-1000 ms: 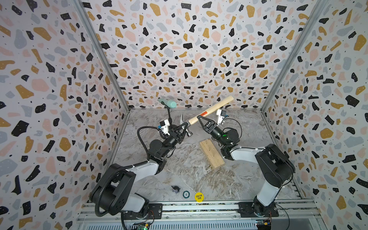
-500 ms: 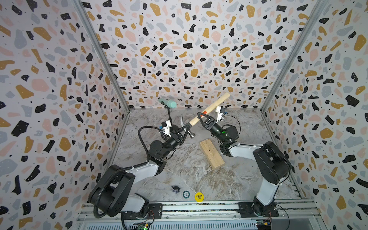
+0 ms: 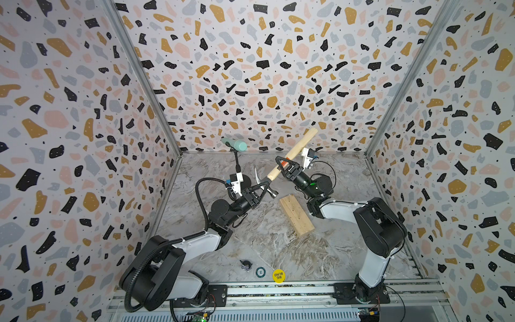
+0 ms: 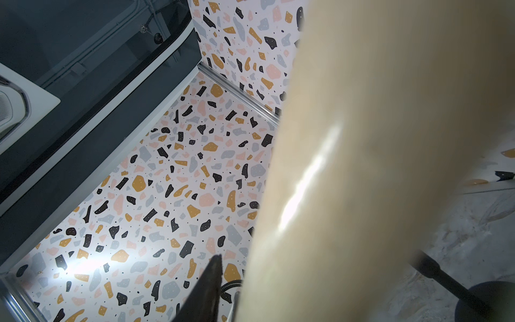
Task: Use a claw hammer to pull out a nail
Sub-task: Pick up the hammer at the center of the board.
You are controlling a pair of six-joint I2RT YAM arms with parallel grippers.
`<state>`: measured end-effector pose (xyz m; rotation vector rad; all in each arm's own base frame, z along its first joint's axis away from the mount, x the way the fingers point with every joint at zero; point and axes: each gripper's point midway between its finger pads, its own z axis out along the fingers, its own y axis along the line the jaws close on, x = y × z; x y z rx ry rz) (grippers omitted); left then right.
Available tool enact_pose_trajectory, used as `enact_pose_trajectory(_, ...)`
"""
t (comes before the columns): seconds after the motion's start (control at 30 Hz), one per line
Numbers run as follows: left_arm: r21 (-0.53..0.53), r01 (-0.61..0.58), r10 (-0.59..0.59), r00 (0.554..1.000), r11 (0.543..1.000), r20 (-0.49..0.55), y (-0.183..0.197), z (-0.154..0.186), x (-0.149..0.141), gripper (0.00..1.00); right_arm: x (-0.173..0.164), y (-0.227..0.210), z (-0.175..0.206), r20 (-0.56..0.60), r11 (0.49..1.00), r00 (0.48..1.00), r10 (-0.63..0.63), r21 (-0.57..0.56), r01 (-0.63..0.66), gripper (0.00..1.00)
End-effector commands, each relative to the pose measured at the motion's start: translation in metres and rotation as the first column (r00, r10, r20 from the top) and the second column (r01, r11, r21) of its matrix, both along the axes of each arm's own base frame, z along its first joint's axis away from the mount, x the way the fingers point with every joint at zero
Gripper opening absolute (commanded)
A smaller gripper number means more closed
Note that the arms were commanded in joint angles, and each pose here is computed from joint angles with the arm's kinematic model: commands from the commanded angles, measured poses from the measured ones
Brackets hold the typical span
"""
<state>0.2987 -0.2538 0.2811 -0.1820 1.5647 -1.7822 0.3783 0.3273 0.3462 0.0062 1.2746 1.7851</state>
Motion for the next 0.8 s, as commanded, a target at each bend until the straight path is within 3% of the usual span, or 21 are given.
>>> enact_pose_trajectory(0.0, -0.027, 0.03, -0.027, 0.992, 0.999, 0.122, 0.0003, 0.026, -0.0176, 0.0, -0.0157, -0.0075, 0.0486, 0.123, 0.996, 0.992, 0.017, 0.081, -0.027, 0.39)
enact_pose_trajectory(0.37, -0.016, 0.034, -0.032, 0.993, 0.999, 0.113, -0.0021, 0.0203, -0.0186, 0.0, -0.0199, -0.008, 0.0543, 0.129, 0.996, 0.991, 0.024, 0.083, -0.035, 0.34)
enact_pose_trajectory(0.77, -0.014, 0.033, -0.032, 0.994, 0.999, 0.103, -0.003, 0.0167, -0.0173, 0.0, -0.0248, -0.0114, 0.0565, 0.135, 0.996, 0.991, 0.023, 0.077, -0.034, 0.2)
